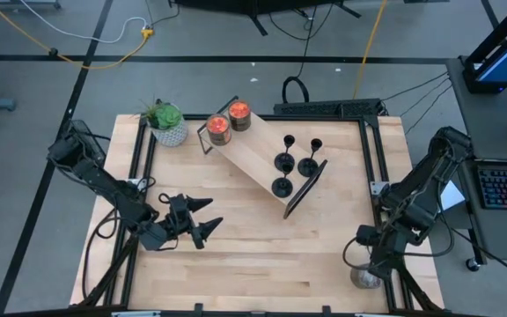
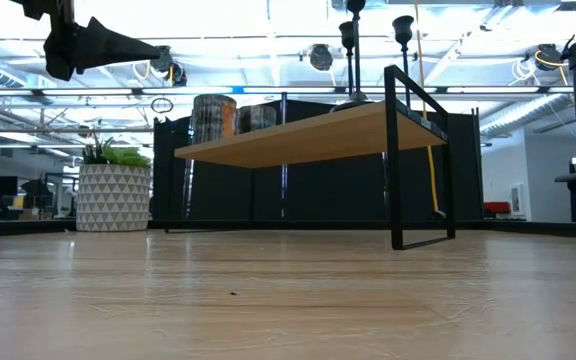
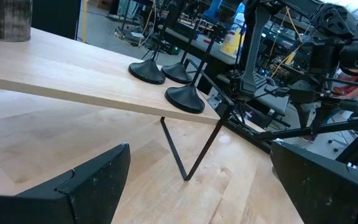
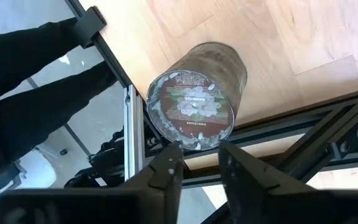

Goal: Pick & Place candle stick holders
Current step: Put the white scented candle on the shelf

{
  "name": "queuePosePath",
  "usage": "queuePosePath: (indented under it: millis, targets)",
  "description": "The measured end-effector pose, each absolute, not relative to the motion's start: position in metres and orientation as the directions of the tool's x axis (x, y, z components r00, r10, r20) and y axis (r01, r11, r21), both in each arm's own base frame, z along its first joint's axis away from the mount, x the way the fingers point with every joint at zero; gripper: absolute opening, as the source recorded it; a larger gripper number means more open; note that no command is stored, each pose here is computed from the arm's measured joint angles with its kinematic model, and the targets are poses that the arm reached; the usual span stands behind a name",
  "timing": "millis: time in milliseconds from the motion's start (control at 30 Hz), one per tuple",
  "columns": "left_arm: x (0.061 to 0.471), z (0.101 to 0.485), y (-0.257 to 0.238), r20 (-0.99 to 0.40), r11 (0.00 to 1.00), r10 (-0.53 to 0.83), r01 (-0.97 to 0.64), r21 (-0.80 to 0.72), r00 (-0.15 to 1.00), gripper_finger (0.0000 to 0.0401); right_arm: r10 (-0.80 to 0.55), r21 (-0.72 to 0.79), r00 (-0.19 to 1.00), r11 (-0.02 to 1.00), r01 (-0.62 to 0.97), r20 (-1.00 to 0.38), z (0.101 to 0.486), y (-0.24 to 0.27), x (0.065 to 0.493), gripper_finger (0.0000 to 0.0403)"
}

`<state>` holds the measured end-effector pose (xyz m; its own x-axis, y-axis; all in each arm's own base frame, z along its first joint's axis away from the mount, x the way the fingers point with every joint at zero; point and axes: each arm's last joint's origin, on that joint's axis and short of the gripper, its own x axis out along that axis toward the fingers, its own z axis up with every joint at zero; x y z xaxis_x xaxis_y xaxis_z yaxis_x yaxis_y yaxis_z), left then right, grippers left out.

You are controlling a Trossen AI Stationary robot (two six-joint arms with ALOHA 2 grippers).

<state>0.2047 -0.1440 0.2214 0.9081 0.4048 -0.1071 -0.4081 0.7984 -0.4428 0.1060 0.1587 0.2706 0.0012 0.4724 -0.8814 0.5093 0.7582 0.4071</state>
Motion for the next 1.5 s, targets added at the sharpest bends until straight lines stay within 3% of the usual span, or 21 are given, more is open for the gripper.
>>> queuePosePath:
  millis: [367, 567, 933, 1200, 1500]
  targets:
    - [0.205, 0.221, -0.144, -0.107, 0.800, 0.405, -0.408, -0.439, 0.908, 0.0395, 0.421, 0.356, 0.014, 0.748, 0.560, -0.907, 0.263, 0.164, 0.111, 0.0206]
    - [0.205, 0.221, -0.144, -0.107, 0.801, 0.405, -0.409, -0.438, 0.908, 0.0395, 0.383, 0.277, -0.044, 0.738, 0.615, -0.923, 0.258, 0.164, 0.110, 0.0238]
    - [0.205, 0.221, -0.144, -0.108, 0.801, 0.405, -0.409, -0.437, 0.908, 0.0395, 0.358, 0.238, -0.058, 0.727, 0.644, -0.932, 0.254, 0.164, 0.109, 0.0221]
    - [0.205, 0.221, -0.144, -0.108, 0.802, 0.405, -0.409, -0.436, 0.908, 0.0395, 0.333, 0.165, -0.123, 0.713, 0.681, -0.935, 0.226, 0.160, 0.105, 0.0198]
    - [0.205, 0.221, -0.144, -0.108, 0.801, 0.404, -0.408, -0.438, 0.908, 0.0395, 0.393, 0.227, -0.101, 0.702, 0.675, -0.914, 0.206, 0.163, 0.106, 0.0183]
